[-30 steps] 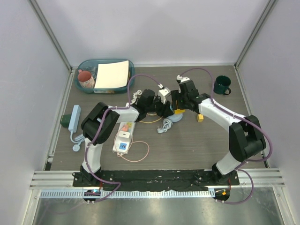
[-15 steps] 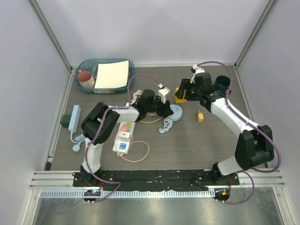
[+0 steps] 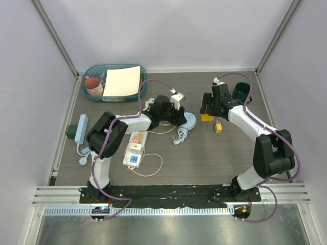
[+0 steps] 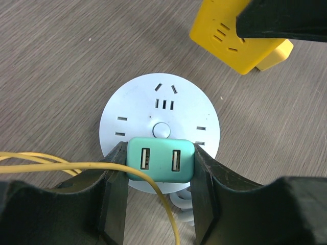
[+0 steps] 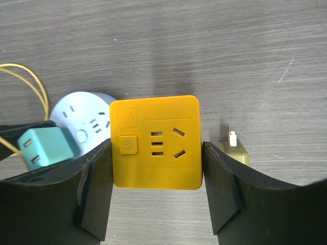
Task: Pull the plug off the socket
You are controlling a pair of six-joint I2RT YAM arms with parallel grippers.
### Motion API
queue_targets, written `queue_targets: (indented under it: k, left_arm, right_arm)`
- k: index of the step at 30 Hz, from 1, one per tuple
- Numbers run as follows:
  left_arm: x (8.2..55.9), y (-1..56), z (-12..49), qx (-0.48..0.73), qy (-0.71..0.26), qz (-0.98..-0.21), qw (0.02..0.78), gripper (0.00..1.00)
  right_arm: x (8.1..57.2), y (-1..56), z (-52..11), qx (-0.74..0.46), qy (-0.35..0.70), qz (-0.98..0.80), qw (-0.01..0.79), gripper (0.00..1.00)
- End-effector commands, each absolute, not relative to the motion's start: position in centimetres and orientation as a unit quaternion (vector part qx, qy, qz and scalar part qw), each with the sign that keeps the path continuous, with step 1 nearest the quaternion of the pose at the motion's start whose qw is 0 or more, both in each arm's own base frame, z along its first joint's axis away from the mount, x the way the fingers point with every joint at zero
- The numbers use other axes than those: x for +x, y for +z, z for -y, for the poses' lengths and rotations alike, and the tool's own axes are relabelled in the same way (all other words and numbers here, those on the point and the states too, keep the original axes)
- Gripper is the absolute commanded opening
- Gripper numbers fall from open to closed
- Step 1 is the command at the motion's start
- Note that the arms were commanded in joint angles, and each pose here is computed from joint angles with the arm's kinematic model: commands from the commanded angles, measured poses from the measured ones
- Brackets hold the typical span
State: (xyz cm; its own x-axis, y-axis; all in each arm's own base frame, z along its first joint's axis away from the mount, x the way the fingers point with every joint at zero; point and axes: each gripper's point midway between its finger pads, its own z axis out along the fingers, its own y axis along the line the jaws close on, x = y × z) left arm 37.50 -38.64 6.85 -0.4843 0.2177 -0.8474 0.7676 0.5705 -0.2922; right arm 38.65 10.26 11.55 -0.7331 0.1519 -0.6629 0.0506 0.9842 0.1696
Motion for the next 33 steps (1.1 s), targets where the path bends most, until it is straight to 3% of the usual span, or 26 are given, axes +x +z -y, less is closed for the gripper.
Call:
queue_targets:
  k: [1, 6, 17, 20, 21, 25, 33]
  left_arm:
    - [37.2, 5.0, 36.2, 0.282, -0.298, -0.836, 0.365, 0.00]
    - [37.3, 5.3, 36.3, 0.284, -0.298, -0.833, 0.370, 0.00]
    - [37.2, 5.6, 36.1, 0.289, -0.294, -0.831, 0.373, 0.00]
    - [37.1, 5.9, 36.0, 0.288, -0.300, -0.825, 0.383, 0.00]
    - [37.0, 6.0, 36.1, 0.287, -0.304, -0.823, 0.384, 0.00]
    - [36.9, 5.8, 36.5, 0.285, -0.315, -0.823, 0.378, 0.00]
    - [36.6, 6.1, 36.6, 0.284, -0.323, -0.817, 0.383, 0.00]
  right_arm:
    - [39.9, 13.6, -9.2, 0.071, 0.046, -0.920, 0.381, 0.61]
    - [39.6, 16.5, -9.6, 0.074, 0.069, -0.910, 0.402, 0.71]
    - [39.5, 14.8, -9.2, 0.065, 0.044, -0.929, 0.360, 0.75]
    - [39.8, 15.9, -11.1, 0.063, 0.101, -0.916, 0.383, 0.64]
    - [39.7, 16.2, -12.7, 0.054, 0.145, -0.913, 0.378, 0.39]
    - [40.8, 15.2, -17.0, 0.078, 0.259, -0.890, 0.367, 0.01]
    - [40.0, 7.6, -20.3, 0.091, 0.293, -0.903, 0.300, 0.01]
